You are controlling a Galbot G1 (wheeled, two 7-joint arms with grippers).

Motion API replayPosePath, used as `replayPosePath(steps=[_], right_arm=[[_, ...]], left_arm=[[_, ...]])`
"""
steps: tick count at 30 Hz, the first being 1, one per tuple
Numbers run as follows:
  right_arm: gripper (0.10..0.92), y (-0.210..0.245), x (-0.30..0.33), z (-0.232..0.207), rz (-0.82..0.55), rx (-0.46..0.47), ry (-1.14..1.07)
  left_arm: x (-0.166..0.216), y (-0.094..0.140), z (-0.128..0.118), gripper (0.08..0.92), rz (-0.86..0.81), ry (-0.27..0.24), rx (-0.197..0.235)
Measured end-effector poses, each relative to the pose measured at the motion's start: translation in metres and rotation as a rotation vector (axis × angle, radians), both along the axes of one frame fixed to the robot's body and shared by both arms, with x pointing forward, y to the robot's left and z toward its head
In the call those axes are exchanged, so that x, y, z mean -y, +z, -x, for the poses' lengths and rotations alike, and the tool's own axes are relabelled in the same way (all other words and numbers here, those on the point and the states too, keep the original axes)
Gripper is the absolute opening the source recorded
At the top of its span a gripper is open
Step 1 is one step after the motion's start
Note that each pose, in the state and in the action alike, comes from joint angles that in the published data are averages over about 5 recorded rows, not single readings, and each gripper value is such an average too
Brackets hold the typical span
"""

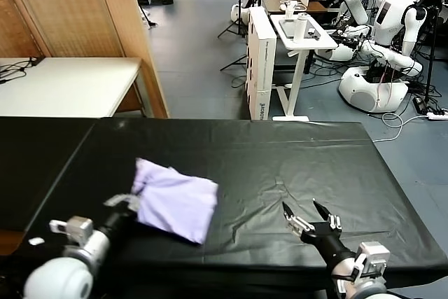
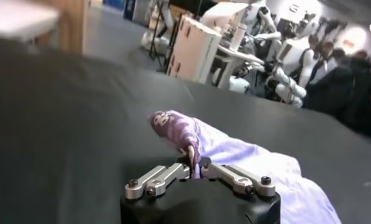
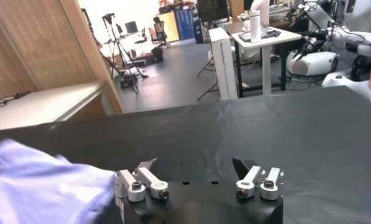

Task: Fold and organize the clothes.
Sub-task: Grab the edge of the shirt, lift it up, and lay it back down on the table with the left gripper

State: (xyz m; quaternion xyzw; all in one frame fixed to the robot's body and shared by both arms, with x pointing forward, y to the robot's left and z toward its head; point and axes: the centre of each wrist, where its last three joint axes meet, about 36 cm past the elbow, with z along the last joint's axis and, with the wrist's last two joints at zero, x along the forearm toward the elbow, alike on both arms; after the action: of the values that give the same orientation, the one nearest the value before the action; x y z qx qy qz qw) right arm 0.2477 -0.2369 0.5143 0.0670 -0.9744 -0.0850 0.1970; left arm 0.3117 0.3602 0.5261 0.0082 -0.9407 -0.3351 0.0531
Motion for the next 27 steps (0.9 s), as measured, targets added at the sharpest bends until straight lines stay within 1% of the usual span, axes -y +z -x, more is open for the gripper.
replayPosePath(steps=[2,4,6,8,13,15,18,21,23,25,27], right_arm=[[0.907,-0.001,0.0,0.0,-0.002,-0.002,-0.001],[0.907,-0.001,0.0,-0.001,-0.002,-0.001,-0.002],[0.907,-0.001,0.001,-0.001,0.0,0.0,-0.005],[0.907,-0.001,0.002,-0.002,0.004,0.002,-0.008],[0.907,-0.002,0.004,-0.003,0.008,0.001,-0.013],[0.907,-0.003,0.003,-0.004,0.007,0.0,-0.013],[0.907,-0.004,0.002,-0.005,0.002,0.0,-0.011],[0.907,-0.004,0.001,-0.005,-0.004,-0.001,-0.01],[0.907,-0.005,0.001,-0.005,-0.007,-0.004,-0.013],[0.907,-0.006,0.0,-0.004,-0.01,-0.008,-0.016],[0.907,-0.006,0.0,-0.003,-0.011,-0.011,-0.021]], left_arm=[[0.001,0.005,0.002,0.196,-0.124,0.003,0.003],[0.007,0.002,0.004,0.196,-0.208,0.003,-0.017],[0.017,-0.009,0.005,0.196,-0.242,-0.007,-0.057],[0.031,-0.026,0.007,0.196,-0.23,-0.026,-0.112],[0.073,-0.076,0.014,0.196,-0.101,-0.096,-0.275],[0.09,-0.088,0.018,0.196,-0.033,-0.127,-0.341],[0.109,-0.095,0.021,0.196,0.066,-0.159,-0.422],[0.122,-0.093,0.021,0.196,0.165,-0.162,-0.482],[0.128,-0.09,0.019,0.196,0.244,-0.16,-0.515],[0.133,-0.087,0.016,0.196,0.328,-0.165,-0.533],[0.138,-0.085,0.011,0.196,0.408,-0.171,-0.536]])
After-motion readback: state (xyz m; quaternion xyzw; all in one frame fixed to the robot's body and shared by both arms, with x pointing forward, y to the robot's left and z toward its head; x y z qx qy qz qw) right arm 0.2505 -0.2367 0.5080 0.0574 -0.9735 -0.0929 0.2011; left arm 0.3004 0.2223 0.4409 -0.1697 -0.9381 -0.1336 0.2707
